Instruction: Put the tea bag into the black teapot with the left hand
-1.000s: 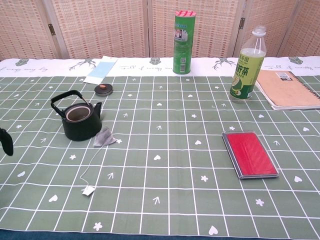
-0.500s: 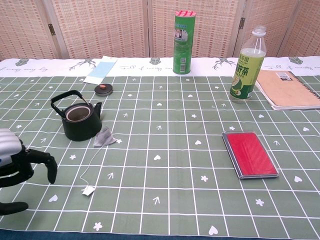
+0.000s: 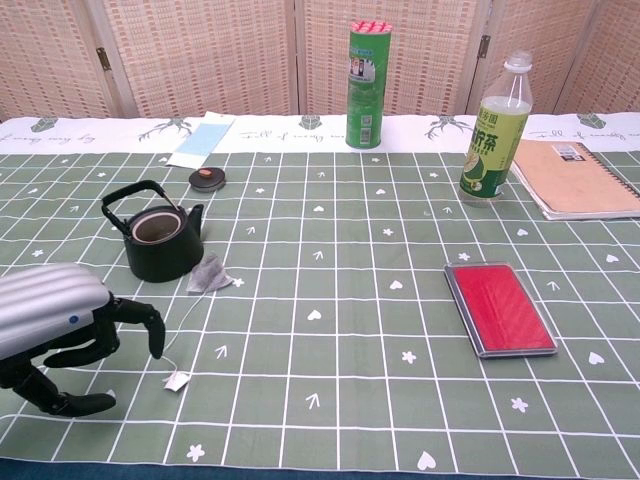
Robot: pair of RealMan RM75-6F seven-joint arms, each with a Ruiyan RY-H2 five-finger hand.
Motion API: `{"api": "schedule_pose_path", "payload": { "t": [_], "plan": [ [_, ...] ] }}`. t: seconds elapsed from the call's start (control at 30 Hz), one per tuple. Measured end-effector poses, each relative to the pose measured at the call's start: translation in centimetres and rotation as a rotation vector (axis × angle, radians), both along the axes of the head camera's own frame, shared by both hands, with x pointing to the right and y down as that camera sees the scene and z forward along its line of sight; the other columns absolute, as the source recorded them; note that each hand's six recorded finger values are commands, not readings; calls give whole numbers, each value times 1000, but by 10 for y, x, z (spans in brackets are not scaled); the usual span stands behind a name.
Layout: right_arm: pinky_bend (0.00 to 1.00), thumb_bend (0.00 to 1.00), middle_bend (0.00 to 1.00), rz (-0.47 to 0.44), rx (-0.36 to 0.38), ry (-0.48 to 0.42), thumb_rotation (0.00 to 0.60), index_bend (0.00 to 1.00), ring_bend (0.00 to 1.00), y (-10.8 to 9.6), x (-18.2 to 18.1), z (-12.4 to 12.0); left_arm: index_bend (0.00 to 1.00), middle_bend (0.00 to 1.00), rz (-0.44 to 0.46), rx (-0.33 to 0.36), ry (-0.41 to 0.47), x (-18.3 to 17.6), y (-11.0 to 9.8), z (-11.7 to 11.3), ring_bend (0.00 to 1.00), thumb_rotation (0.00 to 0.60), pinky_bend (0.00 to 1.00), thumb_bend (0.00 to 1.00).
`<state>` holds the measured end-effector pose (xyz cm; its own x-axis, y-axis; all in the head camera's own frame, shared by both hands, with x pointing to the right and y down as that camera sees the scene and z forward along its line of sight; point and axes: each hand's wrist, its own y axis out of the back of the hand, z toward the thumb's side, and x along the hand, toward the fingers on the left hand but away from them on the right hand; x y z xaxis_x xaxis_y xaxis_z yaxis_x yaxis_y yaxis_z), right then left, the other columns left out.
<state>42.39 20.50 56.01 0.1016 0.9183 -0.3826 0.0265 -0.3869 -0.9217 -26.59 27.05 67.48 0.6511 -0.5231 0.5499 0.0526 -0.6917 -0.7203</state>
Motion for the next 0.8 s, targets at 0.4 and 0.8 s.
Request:
{"api": "schedule_pose_path", "payload": {
  "t": [0.4,0.8],
  "plan": [
    [0,451,0,-2,16,-14,600,0,0,0,1,-5,374,918,-16,0,49,23,2,7,919,600,960,244],
    [0,450,0,15,36,-23,600,0,0,-2,6,-12,393,918,16,35,44,28,3,23,923,600,969,245]
  ]
}}
